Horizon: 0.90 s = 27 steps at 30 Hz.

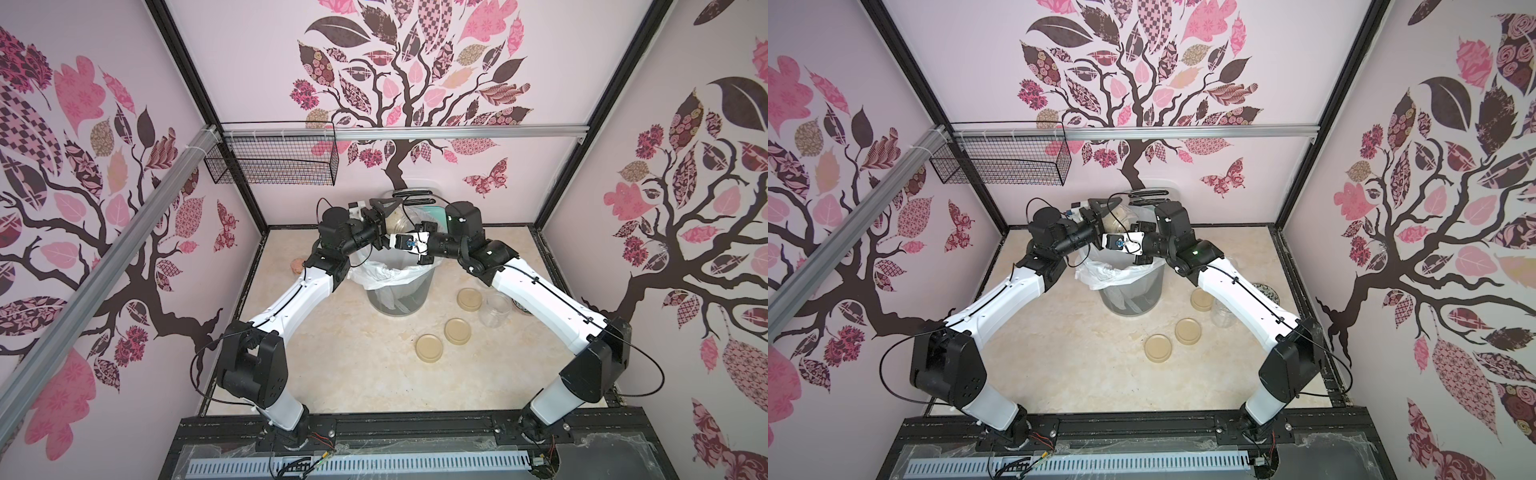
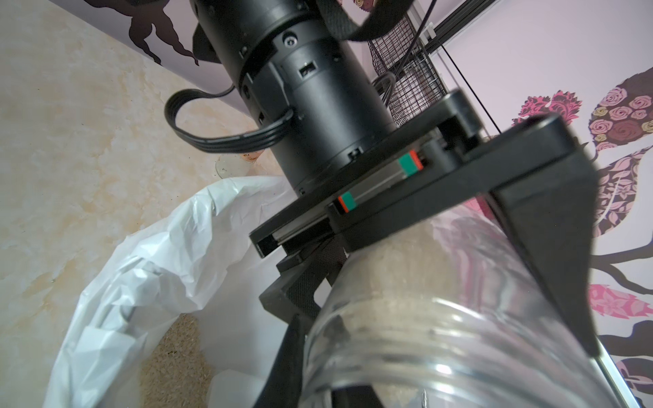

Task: Empty moldy rice from jars
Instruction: Pour the moldy rice from the jar into the trash bin.

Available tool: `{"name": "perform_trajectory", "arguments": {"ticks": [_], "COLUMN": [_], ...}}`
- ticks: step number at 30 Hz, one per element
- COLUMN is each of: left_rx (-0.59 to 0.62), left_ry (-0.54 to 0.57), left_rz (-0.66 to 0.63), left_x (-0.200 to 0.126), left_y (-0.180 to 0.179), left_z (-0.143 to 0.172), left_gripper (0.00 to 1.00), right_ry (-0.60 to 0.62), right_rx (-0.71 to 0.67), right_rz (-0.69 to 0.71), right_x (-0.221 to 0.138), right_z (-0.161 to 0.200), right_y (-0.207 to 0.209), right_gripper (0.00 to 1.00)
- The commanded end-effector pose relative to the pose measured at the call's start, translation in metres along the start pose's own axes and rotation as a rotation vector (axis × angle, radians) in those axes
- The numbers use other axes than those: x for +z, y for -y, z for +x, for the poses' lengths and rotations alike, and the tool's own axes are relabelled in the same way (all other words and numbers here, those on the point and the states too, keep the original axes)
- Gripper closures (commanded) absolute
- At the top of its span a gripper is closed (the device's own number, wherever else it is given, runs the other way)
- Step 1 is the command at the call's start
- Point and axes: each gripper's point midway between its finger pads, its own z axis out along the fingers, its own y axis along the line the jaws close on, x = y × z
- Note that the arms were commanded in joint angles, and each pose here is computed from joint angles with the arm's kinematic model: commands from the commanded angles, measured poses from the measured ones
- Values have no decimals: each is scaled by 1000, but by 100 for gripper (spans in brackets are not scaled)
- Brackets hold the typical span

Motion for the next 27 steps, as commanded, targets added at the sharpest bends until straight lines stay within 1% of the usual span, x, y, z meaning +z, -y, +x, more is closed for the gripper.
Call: {"name": "perform_trajectory", "arguments": {"ticks": [1,4,6,7,9,10,18,20,24,27], "left_rx": [49,70,74,75,77,77,85,107,188,254], "left_ry": [42,64,71,77,85,89,114,113,99,118], "left_rz": [27,29,31,33,38,37,56,53,14,-16], "left_x": [-6,-9,-11,-12,-14,-15,-18,-17,-16,-19], "left_y": [8,12,14,15,18,18,27,30,36,38], "left_z": [-10,-14,-17,-19,-23,-25,-38,-40,-37,-37], "left_gripper": [26,29,30,30,30,31,32,32,33,33], "right_ry": [95,102,113,123,125,120,106,104,108,92], "right_rx": [-67,-66,-61,-56,-48,-44,-39,-36,-3,76], "right_rz": [90,100,130,145,148,142,167,182,269,387], "right_x": [-25,-25,-27,-29,-31,-32,-50,-57,-79,-100], "right_z": [-39,-38,-38,-40,-39,-39,-41,-42,-46,-44], "right_y": [28,27,28,28,26,25,23,22,28,40], "right_gripper": [100,100,67,48,7,1,1,1,1,1]}}
